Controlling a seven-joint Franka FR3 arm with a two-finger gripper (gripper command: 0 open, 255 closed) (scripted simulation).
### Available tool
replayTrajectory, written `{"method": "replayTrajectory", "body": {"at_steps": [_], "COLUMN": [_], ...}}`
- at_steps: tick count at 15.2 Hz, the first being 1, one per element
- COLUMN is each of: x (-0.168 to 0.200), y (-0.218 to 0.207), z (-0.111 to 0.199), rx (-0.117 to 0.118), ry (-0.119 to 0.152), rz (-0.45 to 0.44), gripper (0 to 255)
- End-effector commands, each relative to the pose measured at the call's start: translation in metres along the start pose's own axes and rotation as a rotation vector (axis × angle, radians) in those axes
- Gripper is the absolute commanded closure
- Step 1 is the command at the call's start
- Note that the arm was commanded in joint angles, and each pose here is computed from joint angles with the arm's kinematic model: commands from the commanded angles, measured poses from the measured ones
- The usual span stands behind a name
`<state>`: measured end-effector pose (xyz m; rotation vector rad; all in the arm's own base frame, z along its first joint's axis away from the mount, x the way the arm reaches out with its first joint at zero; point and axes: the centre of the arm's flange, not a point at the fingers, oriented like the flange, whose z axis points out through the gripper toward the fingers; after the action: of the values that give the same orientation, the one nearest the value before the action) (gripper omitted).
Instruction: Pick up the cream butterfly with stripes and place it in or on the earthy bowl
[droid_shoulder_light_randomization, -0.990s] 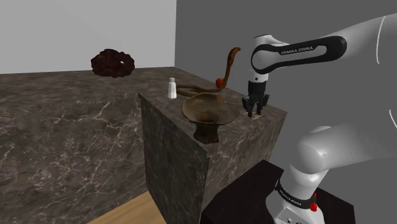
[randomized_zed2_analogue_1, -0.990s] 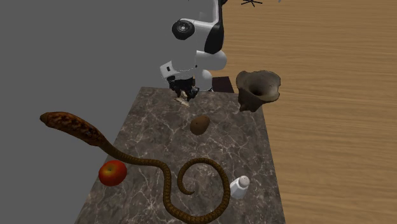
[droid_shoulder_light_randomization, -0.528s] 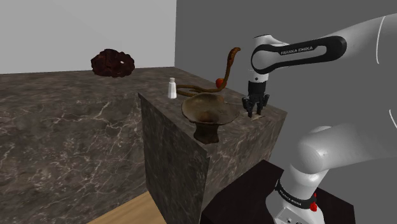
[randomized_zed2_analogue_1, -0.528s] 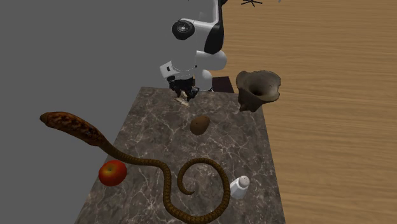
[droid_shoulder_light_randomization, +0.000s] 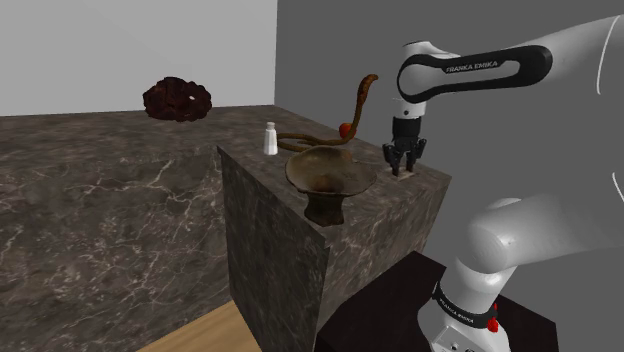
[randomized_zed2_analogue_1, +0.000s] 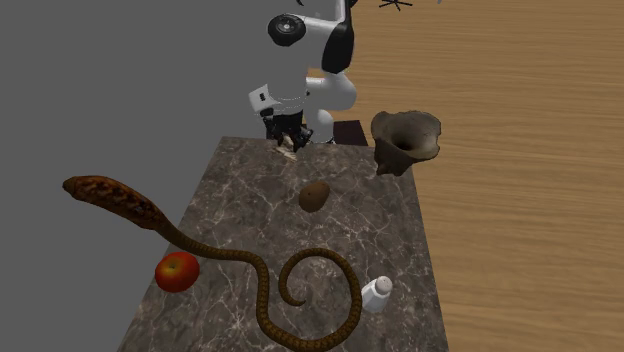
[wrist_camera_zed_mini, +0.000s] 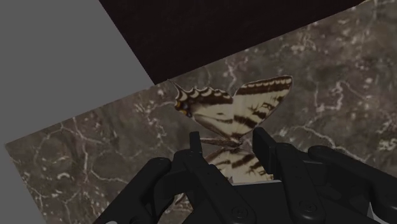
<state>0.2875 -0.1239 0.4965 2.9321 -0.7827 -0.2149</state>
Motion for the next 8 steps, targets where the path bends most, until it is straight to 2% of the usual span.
{"method": "replayTrajectory", "body": {"at_steps": [1,8], "x": [-0.002,-0.006], "y": [0.002,0.007], "z": [-0.011,-0.047], "rx": [0.0,0.0], "ry": [-0.001,-0.001], "rz": [0.0,0.0], "gripper": [255,255]}}
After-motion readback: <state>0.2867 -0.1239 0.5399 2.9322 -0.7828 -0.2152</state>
